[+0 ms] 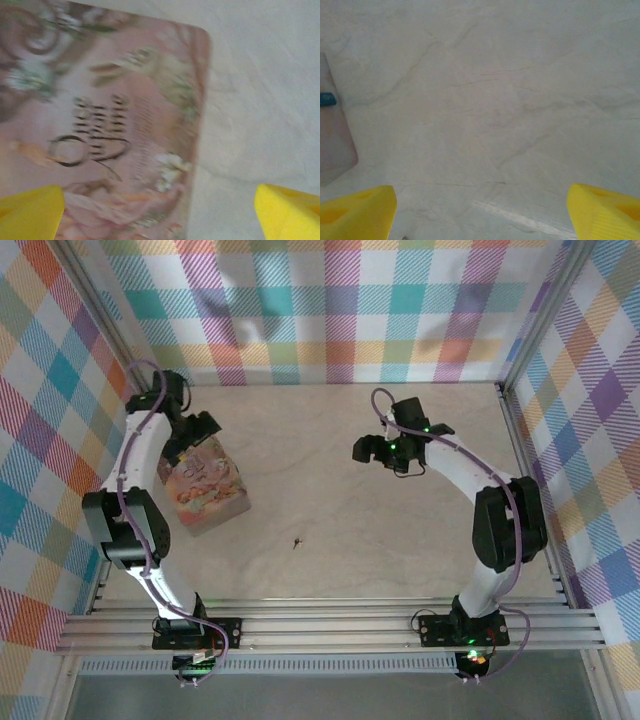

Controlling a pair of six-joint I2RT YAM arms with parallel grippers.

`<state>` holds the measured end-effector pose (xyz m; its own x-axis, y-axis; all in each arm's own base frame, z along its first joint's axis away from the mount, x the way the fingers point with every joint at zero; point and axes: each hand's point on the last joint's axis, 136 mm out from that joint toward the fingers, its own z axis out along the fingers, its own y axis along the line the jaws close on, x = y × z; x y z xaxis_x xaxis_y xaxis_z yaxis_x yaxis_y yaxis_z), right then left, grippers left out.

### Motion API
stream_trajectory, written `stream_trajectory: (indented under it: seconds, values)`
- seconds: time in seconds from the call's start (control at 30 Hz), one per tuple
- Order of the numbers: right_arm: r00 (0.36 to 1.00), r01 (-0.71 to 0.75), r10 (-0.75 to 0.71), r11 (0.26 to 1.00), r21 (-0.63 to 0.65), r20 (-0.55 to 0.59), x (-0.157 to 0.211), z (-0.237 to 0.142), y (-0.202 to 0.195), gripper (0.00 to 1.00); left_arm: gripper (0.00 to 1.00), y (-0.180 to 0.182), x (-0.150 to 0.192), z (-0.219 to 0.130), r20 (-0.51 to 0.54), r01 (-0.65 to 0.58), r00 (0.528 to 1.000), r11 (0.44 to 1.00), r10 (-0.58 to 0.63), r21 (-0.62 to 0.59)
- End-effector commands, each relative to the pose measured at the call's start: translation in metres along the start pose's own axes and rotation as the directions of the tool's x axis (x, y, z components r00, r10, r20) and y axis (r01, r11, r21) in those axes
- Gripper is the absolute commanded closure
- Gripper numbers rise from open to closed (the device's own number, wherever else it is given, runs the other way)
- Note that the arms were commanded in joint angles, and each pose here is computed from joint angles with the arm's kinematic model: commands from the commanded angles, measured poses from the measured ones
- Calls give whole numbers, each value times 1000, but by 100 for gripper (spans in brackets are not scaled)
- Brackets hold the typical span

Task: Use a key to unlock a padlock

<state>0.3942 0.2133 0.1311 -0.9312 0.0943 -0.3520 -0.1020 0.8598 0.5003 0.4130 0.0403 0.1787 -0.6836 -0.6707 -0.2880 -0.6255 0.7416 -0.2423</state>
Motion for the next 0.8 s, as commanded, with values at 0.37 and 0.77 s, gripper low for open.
stream_trajectory:
  seconds: [0.37, 0.77]
  values:
    - [991, 31, -40, 997, -74, -125, 25, 17, 43, 19, 1, 51, -30, 63, -121, 87, 989, 996, -88, -18]
    - [995, 37, -32, 998, 49, -93, 57, -16, 10, 17, 2, -54, -41, 101, -207, -29, 975, 970, 81, 242]
